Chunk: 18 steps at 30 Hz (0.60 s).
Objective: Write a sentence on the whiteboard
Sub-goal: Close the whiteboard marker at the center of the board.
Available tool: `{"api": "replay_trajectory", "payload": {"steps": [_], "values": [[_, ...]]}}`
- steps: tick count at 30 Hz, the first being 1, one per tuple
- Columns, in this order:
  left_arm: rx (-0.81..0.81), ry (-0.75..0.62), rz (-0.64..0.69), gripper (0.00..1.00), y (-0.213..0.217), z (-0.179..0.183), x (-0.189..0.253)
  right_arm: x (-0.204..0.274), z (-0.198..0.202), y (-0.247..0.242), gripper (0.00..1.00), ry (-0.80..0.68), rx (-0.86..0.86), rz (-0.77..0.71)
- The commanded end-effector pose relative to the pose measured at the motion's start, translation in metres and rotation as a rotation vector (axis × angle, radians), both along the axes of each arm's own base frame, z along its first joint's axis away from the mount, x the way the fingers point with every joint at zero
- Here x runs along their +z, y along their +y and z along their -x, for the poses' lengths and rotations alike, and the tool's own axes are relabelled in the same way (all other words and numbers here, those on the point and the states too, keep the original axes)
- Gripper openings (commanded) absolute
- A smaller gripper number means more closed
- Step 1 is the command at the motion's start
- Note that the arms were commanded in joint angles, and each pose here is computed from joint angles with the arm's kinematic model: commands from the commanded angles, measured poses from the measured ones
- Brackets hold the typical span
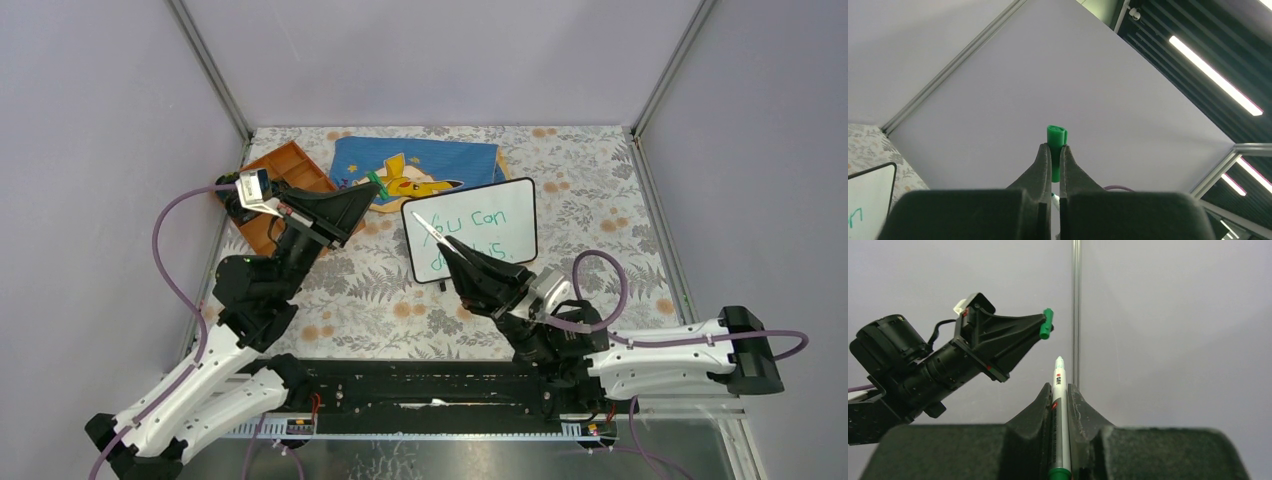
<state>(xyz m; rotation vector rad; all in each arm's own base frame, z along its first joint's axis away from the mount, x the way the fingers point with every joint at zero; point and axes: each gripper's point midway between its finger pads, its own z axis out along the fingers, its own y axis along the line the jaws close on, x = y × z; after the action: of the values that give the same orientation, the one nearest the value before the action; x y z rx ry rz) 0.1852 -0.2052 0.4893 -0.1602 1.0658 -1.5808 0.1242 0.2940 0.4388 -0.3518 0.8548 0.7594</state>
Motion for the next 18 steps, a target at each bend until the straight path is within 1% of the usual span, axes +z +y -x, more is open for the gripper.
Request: {"api": "replay_trajectory", "payload": {"steps": [1, 10, 18], "values": [[-0.005, 0.005, 0.116, 0.00, 0.012, 0.001, 0.012, 0.038, 0.008, -0.005, 0.00, -0.058, 0.018, -0.128], [-0.014, 0.075, 0.171, 0.00, 0.016, -0.004, 0.004, 0.045, 0.010, 0.006, 0.00, -0.090, 0.018, -0.144], [-0.042, 0.090, 0.195, 0.00, 0.016, -0.002, 0.003, 0.043, 0.007, 0.012, 0.00, -0.080, 0.005, -0.135]]}}
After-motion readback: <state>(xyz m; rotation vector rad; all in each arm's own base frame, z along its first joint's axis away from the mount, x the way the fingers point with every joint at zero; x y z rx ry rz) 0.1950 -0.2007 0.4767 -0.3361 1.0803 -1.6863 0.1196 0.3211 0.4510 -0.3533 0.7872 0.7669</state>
